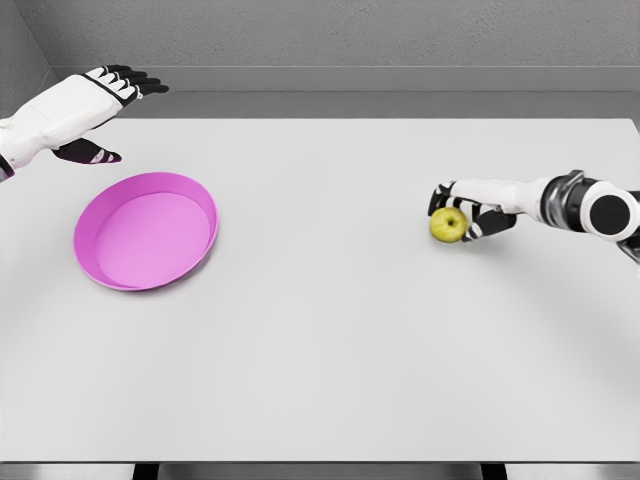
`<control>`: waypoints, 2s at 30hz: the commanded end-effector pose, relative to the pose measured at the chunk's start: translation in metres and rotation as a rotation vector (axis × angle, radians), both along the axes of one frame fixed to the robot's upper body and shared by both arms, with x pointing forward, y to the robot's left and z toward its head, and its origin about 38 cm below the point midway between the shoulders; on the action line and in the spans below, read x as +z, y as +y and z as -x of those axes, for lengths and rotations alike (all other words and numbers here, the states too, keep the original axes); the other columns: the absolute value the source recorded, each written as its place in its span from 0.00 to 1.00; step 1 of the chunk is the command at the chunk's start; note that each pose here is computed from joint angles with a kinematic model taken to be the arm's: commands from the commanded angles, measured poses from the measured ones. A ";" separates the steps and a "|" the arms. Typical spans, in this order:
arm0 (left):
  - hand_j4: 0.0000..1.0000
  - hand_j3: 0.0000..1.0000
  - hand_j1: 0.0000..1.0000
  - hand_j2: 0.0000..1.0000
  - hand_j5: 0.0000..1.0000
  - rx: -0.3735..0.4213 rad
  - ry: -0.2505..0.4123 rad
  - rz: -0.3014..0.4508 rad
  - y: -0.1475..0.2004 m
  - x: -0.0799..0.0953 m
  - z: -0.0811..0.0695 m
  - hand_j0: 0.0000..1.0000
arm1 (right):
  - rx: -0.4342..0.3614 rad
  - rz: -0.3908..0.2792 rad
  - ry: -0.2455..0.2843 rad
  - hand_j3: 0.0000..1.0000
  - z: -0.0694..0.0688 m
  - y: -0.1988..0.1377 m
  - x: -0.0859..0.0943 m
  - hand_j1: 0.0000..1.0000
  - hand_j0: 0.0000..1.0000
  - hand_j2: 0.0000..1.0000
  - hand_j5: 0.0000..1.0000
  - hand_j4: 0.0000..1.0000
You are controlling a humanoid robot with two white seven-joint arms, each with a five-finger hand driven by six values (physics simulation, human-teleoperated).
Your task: Put the apple on the plate with both arms
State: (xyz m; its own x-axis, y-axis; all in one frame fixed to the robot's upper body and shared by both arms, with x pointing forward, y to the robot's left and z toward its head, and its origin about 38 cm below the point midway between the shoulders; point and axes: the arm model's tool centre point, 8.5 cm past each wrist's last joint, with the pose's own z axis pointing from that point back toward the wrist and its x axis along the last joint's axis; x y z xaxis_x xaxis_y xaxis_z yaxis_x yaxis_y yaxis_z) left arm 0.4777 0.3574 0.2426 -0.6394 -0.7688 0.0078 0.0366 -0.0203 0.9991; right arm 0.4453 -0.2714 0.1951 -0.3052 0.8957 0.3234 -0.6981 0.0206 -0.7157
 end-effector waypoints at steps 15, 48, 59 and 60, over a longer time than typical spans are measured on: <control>1.00 1.00 1.00 1.00 1.00 0.000 -0.001 0.006 0.000 0.001 0.000 1.00 | 0.134 -0.088 -0.035 0.25 0.011 0.055 0.012 0.25 0.25 0.25 0.25 0.25; 1.00 1.00 1.00 1.00 1.00 -0.003 -0.002 0.007 -0.001 0.001 0.001 1.00 | 0.296 -0.262 -0.023 0.24 0.022 0.162 0.015 0.24 0.24 0.24 0.24 0.24; 1.00 1.00 1.00 1.00 1.00 -0.004 -0.003 0.007 -0.001 0.001 0.001 1.00 | 0.225 -0.246 0.006 1.00 0.018 0.159 0.011 1.00 1.00 1.00 1.00 1.00; 1.00 1.00 1.00 1.00 1.00 -0.004 -0.001 0.006 -0.001 0.001 0.001 1.00 | 0.219 -0.247 0.008 1.00 0.017 0.158 0.011 1.00 1.00 1.00 1.00 1.00</control>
